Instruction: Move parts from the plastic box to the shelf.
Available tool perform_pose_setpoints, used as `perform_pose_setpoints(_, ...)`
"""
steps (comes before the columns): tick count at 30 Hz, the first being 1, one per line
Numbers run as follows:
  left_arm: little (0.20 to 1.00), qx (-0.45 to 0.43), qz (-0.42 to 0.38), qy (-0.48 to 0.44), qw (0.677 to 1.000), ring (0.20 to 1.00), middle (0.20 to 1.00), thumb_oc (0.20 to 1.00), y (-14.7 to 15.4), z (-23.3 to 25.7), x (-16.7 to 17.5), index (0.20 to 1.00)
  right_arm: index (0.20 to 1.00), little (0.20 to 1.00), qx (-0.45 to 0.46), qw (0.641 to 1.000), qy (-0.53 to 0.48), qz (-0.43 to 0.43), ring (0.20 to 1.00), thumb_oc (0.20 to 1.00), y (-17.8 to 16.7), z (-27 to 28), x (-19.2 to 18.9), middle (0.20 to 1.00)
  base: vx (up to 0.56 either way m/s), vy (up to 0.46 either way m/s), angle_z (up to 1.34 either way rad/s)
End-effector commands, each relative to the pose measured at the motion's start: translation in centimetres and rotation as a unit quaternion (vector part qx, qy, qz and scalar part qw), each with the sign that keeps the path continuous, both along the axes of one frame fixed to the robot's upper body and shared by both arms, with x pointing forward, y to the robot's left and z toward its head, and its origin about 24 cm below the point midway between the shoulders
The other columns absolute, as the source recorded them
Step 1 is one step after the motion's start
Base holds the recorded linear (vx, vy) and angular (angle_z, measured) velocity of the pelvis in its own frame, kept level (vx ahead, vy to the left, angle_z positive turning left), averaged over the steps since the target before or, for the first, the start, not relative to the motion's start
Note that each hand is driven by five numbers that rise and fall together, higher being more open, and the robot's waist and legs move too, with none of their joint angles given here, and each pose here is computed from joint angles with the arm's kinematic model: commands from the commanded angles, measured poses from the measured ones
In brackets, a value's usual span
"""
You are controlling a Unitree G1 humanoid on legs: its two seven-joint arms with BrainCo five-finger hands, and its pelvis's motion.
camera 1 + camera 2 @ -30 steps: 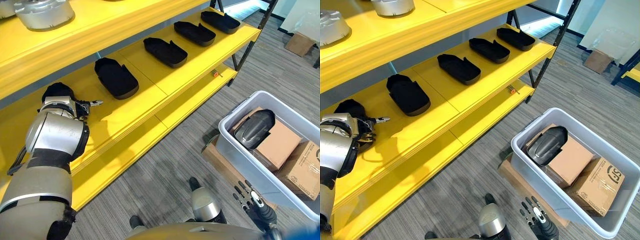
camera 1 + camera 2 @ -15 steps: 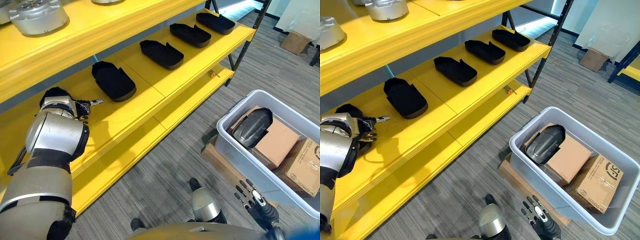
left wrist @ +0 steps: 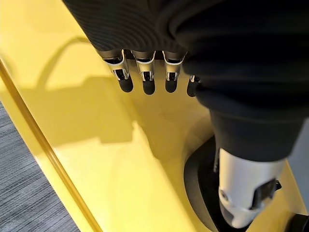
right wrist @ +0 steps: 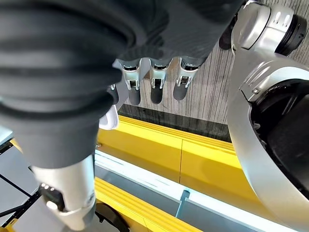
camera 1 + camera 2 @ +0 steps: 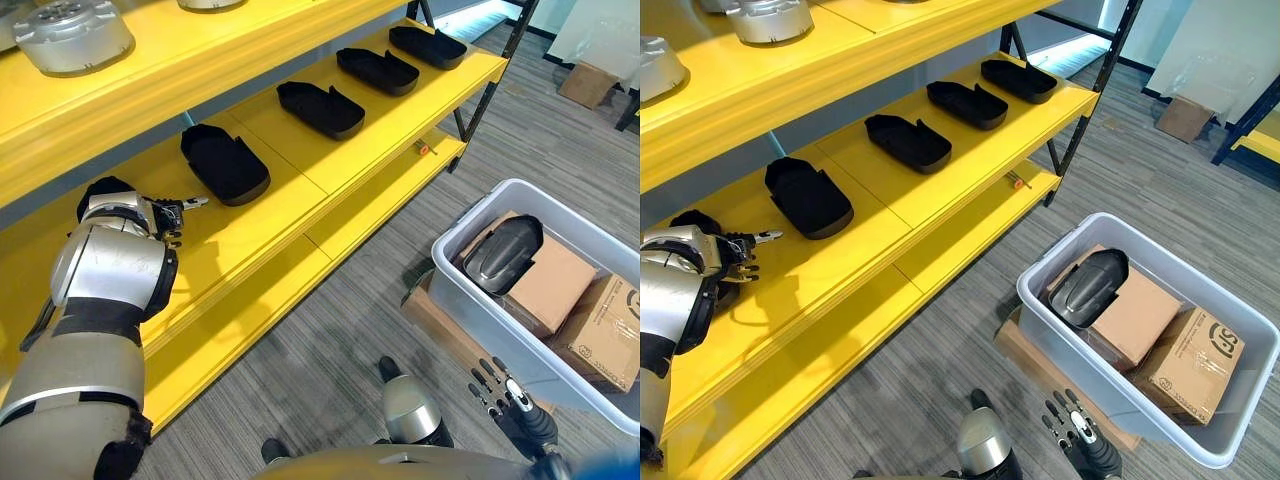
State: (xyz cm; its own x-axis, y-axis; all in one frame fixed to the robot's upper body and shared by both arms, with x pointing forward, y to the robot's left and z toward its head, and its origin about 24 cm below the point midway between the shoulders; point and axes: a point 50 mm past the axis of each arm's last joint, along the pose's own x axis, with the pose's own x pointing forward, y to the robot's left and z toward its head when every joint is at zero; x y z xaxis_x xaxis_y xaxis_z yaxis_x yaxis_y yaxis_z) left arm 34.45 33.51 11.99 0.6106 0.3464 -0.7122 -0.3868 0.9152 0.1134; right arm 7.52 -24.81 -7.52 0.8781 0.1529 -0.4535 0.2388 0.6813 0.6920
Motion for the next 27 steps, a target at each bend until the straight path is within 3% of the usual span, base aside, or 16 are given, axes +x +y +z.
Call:
perform_pose_setpoints(1, 1.0, -0.02, 0.05, -0.08, 0.995, 1.0, 1.0, 1.0, 3.8, 3.1, -1.3, 1.0, 1.0, 1.0, 0.02, 0.999, -0.027, -0.006, 1.0, 1.0, 0.4, 0.6, 0.2, 1.0, 0.0, 0.0, 0.0)
perform_pose_setpoints(15, 1.0, 0.036, 0.09, -0.093, 0.991, 1.0, 1.0, 1.0, 7.3, 6.0, -3.4, 1.0, 1.0, 1.0, 0.022, 0.999, -0.029, -0.002, 1.0, 1.0, 0.7, 0.7, 0.4, 1.0, 0.0, 0.0, 0.0)
perform_pose_setpoints(20, 1.0, 0.089, 0.11, -0.102, 0.985, 1.0, 1.0, 1.0, 8.3, 8.6, -3.7, 1.0, 1.0, 1.0, 0.008, 1.0, -0.026, -0.007, 1.0, 1.0, 0.4, 0.6, 0.1, 1.0, 0.0, 0.005, 0.05)
perform_pose_setpoints(23, 1.0, 0.169, 0.117, -0.105, 0.973, 1.0, 1.0, 1.0, 8.6, 11.5, -3.6, 1.0, 1.0, 1.0, -0.013, 0.999, -0.023, -0.019, 1.0, 1.0, 0.1, 0.4, -0.3, 1.0, 0.0, 0.0, 0.0)
perform_pose_setpoints(27, 1.0, 0.182, 0.112, -0.104, 0.971, 1.0, 1.0, 1.0, 8.2, 11.9, -3.2, 1.0, 1.0, 1.0, -0.018, 0.999, -0.022, -0.026, 1.0, 1.0, 0.1, 0.3, -0.4, 1.0, -0.01, -0.001, 0.0)
